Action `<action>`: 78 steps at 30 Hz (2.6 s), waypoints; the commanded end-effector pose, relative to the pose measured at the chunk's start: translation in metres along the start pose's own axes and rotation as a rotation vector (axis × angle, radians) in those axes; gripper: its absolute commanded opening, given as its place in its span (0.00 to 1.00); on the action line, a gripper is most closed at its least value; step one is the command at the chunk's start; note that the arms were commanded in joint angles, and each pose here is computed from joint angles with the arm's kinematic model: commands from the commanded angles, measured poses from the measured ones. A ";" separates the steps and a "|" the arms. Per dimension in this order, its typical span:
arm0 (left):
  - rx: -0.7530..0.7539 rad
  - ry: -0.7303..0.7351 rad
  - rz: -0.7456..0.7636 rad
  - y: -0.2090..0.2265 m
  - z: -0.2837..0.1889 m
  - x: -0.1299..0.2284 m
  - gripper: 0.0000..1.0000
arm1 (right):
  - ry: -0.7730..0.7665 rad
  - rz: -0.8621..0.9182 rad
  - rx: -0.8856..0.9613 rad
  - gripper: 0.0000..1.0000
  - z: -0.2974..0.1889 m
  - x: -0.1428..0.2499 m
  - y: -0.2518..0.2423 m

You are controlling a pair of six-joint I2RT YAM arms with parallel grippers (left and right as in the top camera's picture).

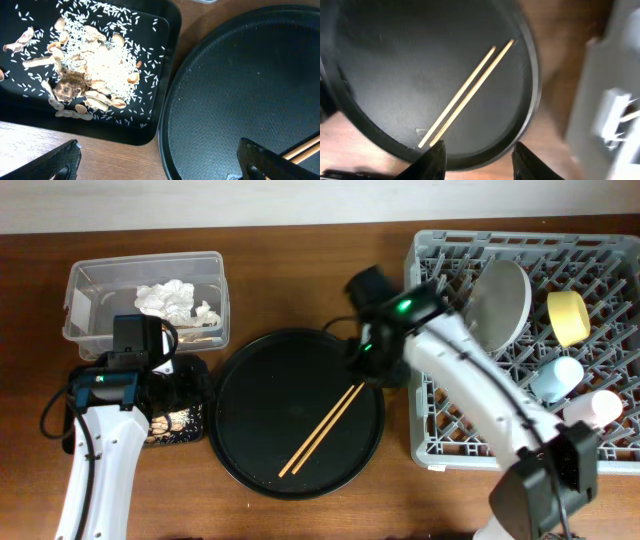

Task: Sort waste into correct bins and load items into the dishwasher rack
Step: 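Move the right gripper to the chopsticks on the black tray, then grasp one chopstick and place it in the rack, then return the right gripper to grasp the second chopstick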

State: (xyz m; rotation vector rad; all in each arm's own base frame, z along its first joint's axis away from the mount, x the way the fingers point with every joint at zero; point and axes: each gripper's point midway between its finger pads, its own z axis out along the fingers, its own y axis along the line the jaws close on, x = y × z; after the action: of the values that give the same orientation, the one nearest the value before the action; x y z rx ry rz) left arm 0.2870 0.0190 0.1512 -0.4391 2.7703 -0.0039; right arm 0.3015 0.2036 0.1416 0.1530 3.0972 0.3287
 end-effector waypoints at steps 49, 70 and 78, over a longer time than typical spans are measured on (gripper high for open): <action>-0.003 -0.019 -0.017 0.002 -0.006 -0.003 0.99 | -0.117 -0.149 0.021 0.04 -0.021 -0.018 -0.093; -0.003 -0.017 -0.017 0.002 -0.006 -0.003 0.99 | -0.244 -0.081 0.043 0.32 -0.076 -0.060 -0.120; -0.003 -0.018 -0.017 0.001 -0.006 -0.003 0.99 | -0.189 -0.299 -0.110 0.39 -0.038 -0.022 -0.006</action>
State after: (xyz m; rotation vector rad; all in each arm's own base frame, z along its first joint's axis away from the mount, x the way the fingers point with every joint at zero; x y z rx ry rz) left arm 0.2858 0.0190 0.1508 -0.4398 2.7752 -0.0026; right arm 0.3367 0.1536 0.1895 -0.2232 2.8216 0.3825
